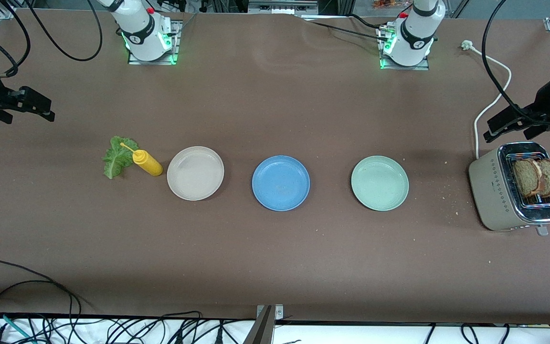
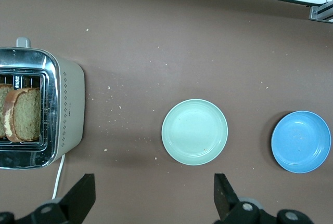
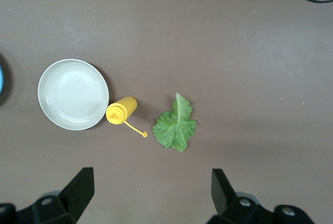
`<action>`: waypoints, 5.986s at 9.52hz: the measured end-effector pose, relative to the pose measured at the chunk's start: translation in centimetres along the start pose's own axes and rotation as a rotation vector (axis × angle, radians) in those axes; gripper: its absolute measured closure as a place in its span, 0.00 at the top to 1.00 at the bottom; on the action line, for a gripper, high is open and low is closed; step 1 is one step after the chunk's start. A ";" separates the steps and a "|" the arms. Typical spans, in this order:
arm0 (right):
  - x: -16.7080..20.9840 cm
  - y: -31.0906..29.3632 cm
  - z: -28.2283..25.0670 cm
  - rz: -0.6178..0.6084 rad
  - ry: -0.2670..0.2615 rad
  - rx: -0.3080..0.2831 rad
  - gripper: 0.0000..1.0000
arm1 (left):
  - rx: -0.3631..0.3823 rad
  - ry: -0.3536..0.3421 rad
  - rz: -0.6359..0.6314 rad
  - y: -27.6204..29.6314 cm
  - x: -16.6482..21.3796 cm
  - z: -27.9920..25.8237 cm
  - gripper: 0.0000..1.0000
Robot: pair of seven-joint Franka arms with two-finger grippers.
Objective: Make sandwich in blue plate with both arms
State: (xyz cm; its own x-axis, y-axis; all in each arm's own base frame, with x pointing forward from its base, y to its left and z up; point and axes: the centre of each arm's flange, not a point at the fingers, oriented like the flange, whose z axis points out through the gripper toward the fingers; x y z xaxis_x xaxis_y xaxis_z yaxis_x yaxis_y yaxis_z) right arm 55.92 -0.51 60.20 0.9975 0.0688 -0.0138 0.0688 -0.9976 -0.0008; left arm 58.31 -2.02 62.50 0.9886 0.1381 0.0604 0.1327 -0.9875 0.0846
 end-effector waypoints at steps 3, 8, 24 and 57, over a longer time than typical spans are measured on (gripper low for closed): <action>0.0 0.0 0.0 0.000 0.000 0.000 1.00 | 0.000 0.000 0.000 0.0 0.0 0.0 1.00; 0.0 0.0 0.0 0.000 0.000 0.000 1.00 | 0.000 0.000 0.000 0.0 0.0 0.0 1.00; 0.0 -0.2 0.0 -0.003 0.000 0.000 1.00 | 0.000 0.000 0.001 0.0 0.0 0.0 1.00; 0.0 -0.2 0.0 -0.002 0.000 0.000 1.00 | 0.108 -0.011 -0.078 -6.3 0.9 0.3 1.00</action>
State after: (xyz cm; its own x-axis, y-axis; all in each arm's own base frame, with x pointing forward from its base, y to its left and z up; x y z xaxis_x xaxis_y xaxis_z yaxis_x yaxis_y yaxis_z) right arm 55.92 -0.32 60.20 0.9974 0.0705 -0.0138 0.0705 -0.9975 -0.0009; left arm 58.39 4.30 61.68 0.9755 0.2149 0.0465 0.2160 -0.9762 -0.0192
